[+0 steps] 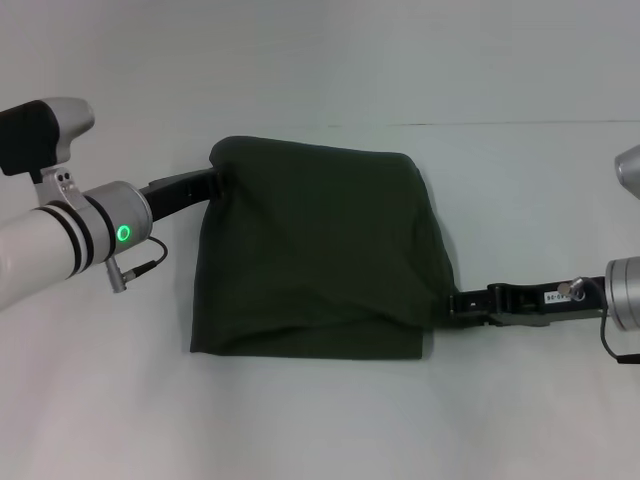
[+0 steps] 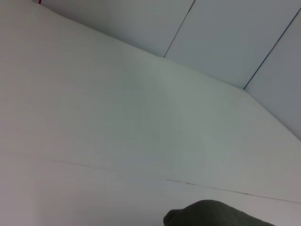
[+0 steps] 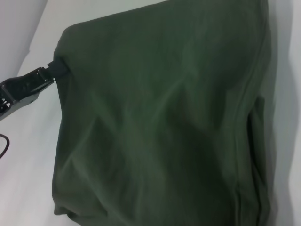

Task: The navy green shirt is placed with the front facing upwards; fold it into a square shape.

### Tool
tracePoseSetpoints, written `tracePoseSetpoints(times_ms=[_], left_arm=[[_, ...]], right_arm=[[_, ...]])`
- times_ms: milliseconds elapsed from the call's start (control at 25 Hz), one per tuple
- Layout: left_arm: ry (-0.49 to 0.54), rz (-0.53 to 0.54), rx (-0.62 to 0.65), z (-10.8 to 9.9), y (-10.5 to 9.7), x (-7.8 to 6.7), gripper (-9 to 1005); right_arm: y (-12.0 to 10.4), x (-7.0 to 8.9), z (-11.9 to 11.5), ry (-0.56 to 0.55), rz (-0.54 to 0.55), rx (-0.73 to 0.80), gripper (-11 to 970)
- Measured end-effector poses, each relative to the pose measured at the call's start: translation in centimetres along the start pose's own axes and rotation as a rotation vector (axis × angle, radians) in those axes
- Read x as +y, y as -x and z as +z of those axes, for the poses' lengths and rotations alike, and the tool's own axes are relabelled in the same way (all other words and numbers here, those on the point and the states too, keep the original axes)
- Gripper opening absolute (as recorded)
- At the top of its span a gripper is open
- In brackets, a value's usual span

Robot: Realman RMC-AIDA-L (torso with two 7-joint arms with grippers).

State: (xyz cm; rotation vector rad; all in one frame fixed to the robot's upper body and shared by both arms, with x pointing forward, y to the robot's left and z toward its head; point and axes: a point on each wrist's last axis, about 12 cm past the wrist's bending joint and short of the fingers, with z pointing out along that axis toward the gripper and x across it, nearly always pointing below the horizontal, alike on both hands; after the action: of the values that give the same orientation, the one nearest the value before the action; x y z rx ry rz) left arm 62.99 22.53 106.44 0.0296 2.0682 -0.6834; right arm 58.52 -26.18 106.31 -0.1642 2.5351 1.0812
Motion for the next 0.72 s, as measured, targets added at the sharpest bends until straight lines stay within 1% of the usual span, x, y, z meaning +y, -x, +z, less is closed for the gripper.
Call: tracePoseSetpoints(times_ms=[80,320,520,720], left_arm=[[0.002,-0.002,0.000,-0.03,0.00,0.07,39],[0.002,-0.002,0.000,-0.05,-0.01,0.10,39],[0.003,-0.002,0.000,-0.06,-0.04,0.12,38],[0.003,-0.003,-0.001,-0.07,-0.03,0.13,38]], right_arm=[[-0.02,0.07,0.12,0.002,0.002,0.000,862],[-0.09,0.07,0.36,-0.006,0.001,-0.001,644],[-0.38,-0.12,0.30,-0.006,0.005,-0.003,391],[-0.61,-0.29,0.19,-0.004,0.010,-0.006,178]])
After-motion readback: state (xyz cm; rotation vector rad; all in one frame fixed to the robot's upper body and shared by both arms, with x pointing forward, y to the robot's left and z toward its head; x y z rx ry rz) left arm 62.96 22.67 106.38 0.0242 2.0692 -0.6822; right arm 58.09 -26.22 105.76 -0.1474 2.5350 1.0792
